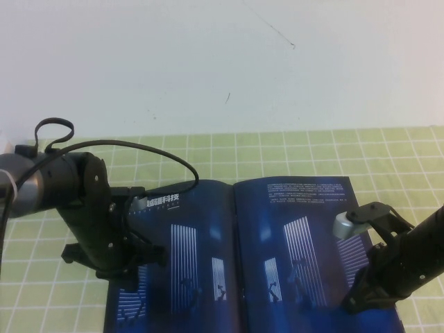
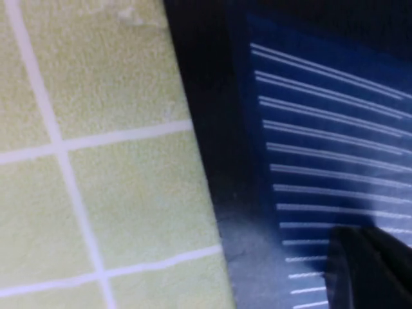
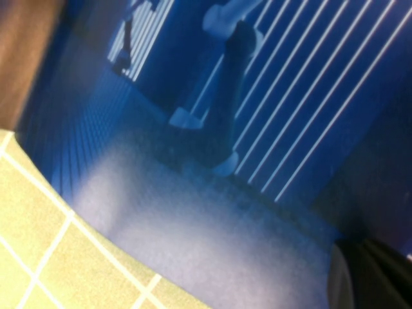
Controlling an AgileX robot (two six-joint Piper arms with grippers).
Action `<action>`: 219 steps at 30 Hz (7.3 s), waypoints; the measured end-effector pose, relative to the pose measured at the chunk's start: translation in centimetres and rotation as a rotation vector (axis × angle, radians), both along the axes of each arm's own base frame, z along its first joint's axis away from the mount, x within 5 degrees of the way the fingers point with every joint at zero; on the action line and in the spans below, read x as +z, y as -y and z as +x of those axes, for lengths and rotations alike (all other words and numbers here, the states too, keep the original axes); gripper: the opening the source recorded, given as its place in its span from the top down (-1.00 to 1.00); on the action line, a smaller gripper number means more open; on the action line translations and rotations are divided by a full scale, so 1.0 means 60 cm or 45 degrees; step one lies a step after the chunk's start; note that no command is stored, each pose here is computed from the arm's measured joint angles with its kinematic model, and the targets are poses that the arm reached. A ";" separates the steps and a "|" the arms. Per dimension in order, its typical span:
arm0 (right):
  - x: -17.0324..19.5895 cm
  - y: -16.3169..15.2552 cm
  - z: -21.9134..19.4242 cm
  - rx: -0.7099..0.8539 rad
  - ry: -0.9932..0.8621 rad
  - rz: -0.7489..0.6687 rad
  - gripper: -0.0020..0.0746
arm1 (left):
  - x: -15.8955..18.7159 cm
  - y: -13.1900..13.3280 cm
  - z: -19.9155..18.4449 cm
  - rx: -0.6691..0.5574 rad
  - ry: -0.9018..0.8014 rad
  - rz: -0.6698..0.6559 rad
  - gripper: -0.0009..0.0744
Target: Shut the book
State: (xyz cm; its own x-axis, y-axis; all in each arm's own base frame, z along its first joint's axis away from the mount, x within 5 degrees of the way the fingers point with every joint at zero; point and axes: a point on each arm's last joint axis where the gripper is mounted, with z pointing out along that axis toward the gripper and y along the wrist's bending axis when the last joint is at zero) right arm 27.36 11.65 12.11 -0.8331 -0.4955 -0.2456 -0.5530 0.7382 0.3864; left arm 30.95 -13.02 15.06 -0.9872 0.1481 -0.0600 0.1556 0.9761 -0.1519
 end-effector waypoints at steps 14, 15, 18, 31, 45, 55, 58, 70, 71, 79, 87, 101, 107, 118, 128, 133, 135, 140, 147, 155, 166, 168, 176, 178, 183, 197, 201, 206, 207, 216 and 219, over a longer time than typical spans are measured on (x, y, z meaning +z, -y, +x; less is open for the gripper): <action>0.000 0.000 0.000 -0.001 0.000 0.000 0.95 | 0.025 -0.047 0.000 0.046 0.057 0.294 0.98; 0.000 0.000 0.000 -0.001 0.000 0.000 0.95 | 0.025 -0.048 0.001 0.051 0.056 0.294 0.98; 0.000 0.000 0.000 -0.002 -0.001 0.002 0.95 | 0.022 -0.051 0.002 0.058 0.049 0.297 0.98; 0.000 0.000 0.000 -0.002 -0.001 0.002 0.95 | 0.004 -0.036 0.006 0.085 0.006 0.147 0.98; -0.001 0.000 0.000 -0.005 -0.002 0.002 0.95 | 0.000 -0.042 0.007 0.060 -0.007 0.205 0.98; -0.001 0.000 0.001 -0.009 0.001 0.003 0.95 | -0.002 -0.044 0.009 0.100 -0.008 0.229 0.98; -0.001 0.000 0.001 -0.009 0.001 0.003 0.95 | -0.004 -0.043 0.009 0.105 -0.020 0.227 0.98; -0.001 0.000 0.001 -0.009 0.001 0.003 0.95 | 0.001 0.019 0.009 -0.033 -0.019 -0.324 0.98; -0.001 0.000 0.001 -0.009 0.001 0.003 0.95 | 0.003 0.027 0.009 -0.038 -0.009 -0.386 0.98; 0.004 0.000 0.001 0.002 0.018 0.003 0.95 | 0.066 0.065 0.009 -0.121 0.155 -0.821 0.98; 0.133 0.019 0.006 0.075 0.301 -0.095 0.95 | 0.113 0.089 -0.004 -0.313 0.234 -1.179 0.98; 0.359 0.095 -0.141 -0.046 0.793 -0.209 0.95 | 0.244 -0.020 -0.070 -0.391 0.629 -0.283 0.98; 0.319 0.117 -0.220 -0.087 0.903 -0.214 0.95 | 0.303 -0.080 -0.145 -0.298 0.971 -0.076 0.98; 0.215 0.145 -0.320 -0.287 1.091 -0.119 0.95 | 0.239 -0.142 -0.307 -0.224 1.364 -0.104 0.98; 0.210 0.149 -0.349 -0.267 1.078 -0.105 0.95 | 0.221 -0.160 -0.356 -0.199 1.511 -0.138 0.98; 0.210 0.149 -0.350 -0.267 1.078 -0.103 0.95 | 0.222 -0.160 -0.357 -0.197 1.514 -0.140 0.98; 0.210 0.149 -0.350 -0.267 1.078 -0.103 0.95 | 0.222 -0.160 -0.357 -0.197 1.514 -0.140 0.98; 0.210 0.149 -0.350 -0.267 1.078 -0.103 0.95 | 0.221 -0.160 -0.357 -0.197 1.512 -0.139 0.98; 0.210 0.148 -0.350 -0.269 1.078 -0.099 0.95 | 0.206 -0.173 -0.376 -0.140 1.559 -0.121 0.98; 0.210 0.148 -0.350 -0.271 1.075 -0.092 0.95 | 0.119 -0.202 -0.417 0.042 1.722 -0.015 0.98; 0.210 0.147 -0.351 -0.274 1.071 -0.082 0.95 | 0.042 -0.206 -0.428 0.180 1.576 -0.073 0.98; 0.210 0.147 -0.351 -0.274 1.071 -0.082 0.95 | 0.042 -0.206 -0.428 0.183 1.575 -0.075 0.98; 0.210 0.147 -0.351 -0.274 1.072 -0.081 0.95 | 0.043 -0.206 -0.428 0.253 1.562 -0.127 0.98; 0.210 0.147 -0.351 -0.274 1.072 -0.081 0.95 | 0.042 -0.206 -0.428 0.267 1.556 -0.138 0.98; 0.210 0.147 -0.351 -0.274 1.072 -0.081 0.95 | 0.042 -0.206 -0.429 0.261 1.556 -0.129 0.98; 0.210 0.147 -0.351 -0.276 1.071 -0.081 0.95 | 0.042 -0.207 -0.429 0.201 1.566 -0.080 0.98; 0.210 0.147 -0.351 -0.276 1.071 -0.081 0.95 | 0.042 -0.207 -0.429 0.201 1.567 -0.081 0.98; 0.210 0.147 -0.351 -0.276 1.071 -0.081 0.95 | 0.042 -0.207 -0.429 0.199 1.566 -0.076 0.98; 0.210 0.147 -0.351 -0.276 1.071 -0.081 0.95 | 0.042 -0.207 -0.429 0.199 1.566 -0.076 0.98; 0.199 0.154 -0.361 -0.292 1.167 -0.093 0.95 | 0.042 -0.207 -0.429 0.193 1.568 -0.066 0.98; 0.190 0.166 -0.370 -0.379 1.326 -0.123 0.95 | 0.042 -0.207 -0.429 0.193 1.565 -0.066 0.98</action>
